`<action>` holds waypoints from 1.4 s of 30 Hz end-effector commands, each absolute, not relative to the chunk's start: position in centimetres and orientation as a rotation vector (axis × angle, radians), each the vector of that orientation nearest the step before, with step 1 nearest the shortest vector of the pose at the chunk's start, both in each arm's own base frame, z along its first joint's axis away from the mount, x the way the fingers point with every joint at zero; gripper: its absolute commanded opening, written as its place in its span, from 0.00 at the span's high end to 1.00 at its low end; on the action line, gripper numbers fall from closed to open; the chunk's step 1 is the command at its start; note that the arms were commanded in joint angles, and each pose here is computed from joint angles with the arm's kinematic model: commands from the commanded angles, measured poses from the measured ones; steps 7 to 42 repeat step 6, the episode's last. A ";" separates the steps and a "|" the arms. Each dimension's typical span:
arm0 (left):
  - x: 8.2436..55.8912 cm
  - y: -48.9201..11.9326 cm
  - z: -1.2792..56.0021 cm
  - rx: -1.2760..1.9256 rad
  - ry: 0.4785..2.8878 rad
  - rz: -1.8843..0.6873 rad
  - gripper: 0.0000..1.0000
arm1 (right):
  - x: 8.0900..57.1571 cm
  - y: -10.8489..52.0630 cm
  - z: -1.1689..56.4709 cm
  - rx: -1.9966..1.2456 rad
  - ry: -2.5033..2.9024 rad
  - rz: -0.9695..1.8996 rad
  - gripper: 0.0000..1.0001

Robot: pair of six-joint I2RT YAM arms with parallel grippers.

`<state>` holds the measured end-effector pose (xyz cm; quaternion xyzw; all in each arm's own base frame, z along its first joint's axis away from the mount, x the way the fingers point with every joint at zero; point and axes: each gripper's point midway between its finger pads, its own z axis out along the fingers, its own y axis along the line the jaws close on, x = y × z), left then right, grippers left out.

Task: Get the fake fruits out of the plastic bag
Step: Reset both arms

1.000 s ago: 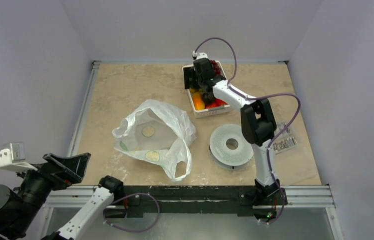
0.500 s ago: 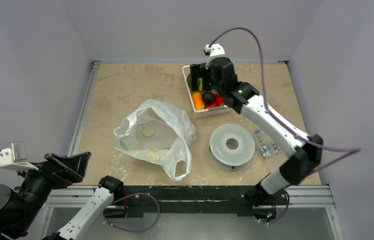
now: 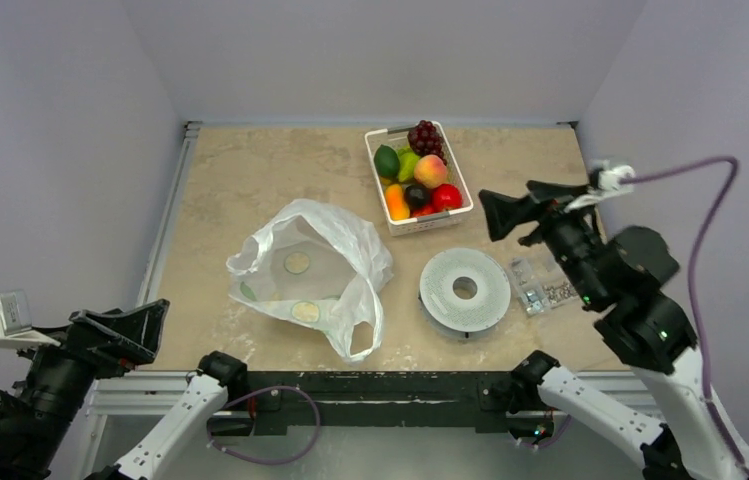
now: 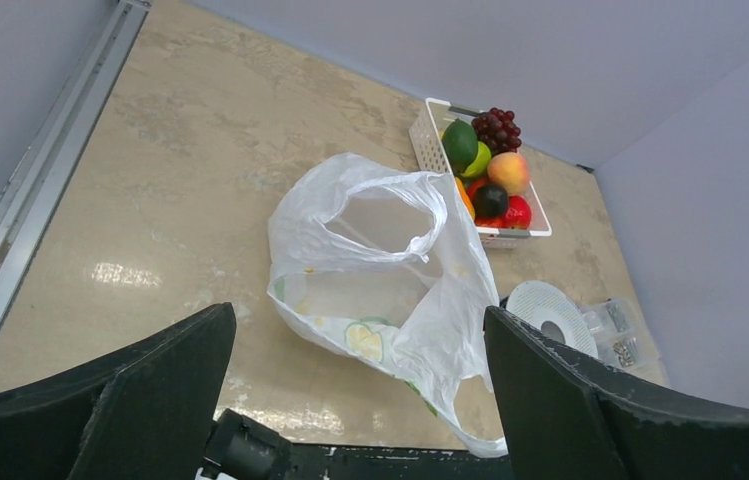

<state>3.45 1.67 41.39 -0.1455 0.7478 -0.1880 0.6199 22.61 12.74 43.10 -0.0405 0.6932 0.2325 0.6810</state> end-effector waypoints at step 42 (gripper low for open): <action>5.1 1.9 41.9 -0.355 1.678 -0.392 0.05 | 19.3 6.0 45.8 0.086 1.455 0.406 0.01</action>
